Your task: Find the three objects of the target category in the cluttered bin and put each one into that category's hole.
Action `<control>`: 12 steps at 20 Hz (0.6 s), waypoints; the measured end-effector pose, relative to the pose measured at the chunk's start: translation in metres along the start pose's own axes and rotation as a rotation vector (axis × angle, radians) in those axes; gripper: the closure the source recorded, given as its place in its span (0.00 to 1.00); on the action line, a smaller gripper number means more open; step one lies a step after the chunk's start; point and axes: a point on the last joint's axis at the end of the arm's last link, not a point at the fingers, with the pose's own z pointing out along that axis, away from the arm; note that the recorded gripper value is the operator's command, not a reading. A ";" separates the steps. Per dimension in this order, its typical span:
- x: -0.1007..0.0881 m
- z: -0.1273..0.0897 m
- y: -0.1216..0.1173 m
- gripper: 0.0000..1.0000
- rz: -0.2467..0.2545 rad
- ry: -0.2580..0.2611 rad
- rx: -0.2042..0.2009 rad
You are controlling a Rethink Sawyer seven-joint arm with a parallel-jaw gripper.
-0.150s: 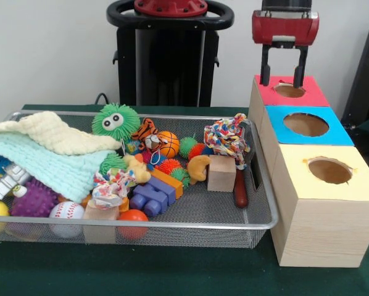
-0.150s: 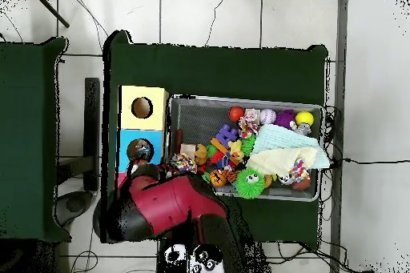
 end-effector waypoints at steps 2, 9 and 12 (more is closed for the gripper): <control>0.008 -0.002 0.004 0.00 0.025 0.000 0.020; 0.023 -0.002 0.007 0.00 0.187 0.011 0.074; 0.026 0.005 0.001 0.00 0.304 0.032 0.099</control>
